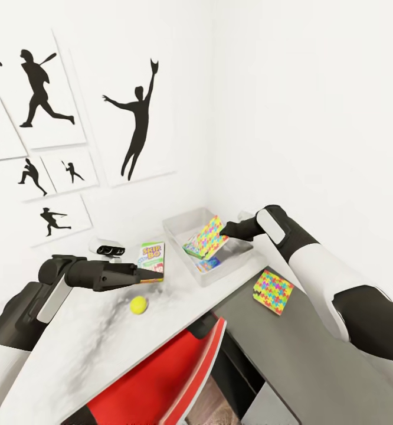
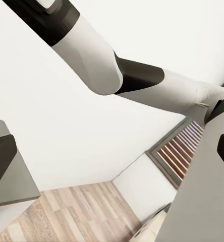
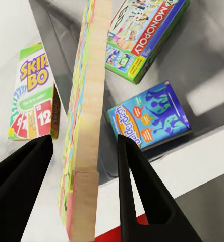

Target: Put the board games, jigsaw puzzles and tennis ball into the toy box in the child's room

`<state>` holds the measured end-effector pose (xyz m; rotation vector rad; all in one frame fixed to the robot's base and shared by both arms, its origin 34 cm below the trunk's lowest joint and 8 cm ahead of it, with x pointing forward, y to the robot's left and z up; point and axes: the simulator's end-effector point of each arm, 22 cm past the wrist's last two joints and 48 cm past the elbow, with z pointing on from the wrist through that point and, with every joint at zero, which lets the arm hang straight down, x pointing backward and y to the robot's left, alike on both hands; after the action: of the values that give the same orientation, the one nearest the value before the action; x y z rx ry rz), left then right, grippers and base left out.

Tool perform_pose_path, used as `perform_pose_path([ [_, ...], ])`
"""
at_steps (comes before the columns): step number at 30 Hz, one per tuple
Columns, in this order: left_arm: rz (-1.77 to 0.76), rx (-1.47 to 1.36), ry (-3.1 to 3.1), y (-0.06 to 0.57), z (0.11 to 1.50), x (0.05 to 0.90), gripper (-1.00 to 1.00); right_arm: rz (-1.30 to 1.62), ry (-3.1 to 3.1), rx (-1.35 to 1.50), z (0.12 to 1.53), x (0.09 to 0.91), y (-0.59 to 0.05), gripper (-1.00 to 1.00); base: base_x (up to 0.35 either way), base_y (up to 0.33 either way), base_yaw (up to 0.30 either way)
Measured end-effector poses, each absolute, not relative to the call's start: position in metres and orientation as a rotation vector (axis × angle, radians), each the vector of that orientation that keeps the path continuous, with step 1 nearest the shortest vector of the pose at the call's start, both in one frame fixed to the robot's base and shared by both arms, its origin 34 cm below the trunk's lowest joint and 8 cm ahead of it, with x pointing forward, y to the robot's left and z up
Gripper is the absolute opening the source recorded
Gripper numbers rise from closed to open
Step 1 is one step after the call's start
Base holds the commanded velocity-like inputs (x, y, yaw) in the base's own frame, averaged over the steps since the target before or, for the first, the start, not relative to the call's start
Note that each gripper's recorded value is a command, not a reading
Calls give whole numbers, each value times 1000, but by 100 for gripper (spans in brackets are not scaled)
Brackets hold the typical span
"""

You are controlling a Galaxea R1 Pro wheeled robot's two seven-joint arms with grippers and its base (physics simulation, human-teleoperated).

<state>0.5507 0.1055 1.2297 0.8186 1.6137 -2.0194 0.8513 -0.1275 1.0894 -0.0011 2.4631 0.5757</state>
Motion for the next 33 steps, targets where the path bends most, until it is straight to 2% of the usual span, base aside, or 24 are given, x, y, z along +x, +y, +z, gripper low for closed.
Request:
perform_pose_path([
  [33,-2060,771,1643,105,1205,562,100,722,2436,-35,1078,859,-111,-100,0,0,0],
])
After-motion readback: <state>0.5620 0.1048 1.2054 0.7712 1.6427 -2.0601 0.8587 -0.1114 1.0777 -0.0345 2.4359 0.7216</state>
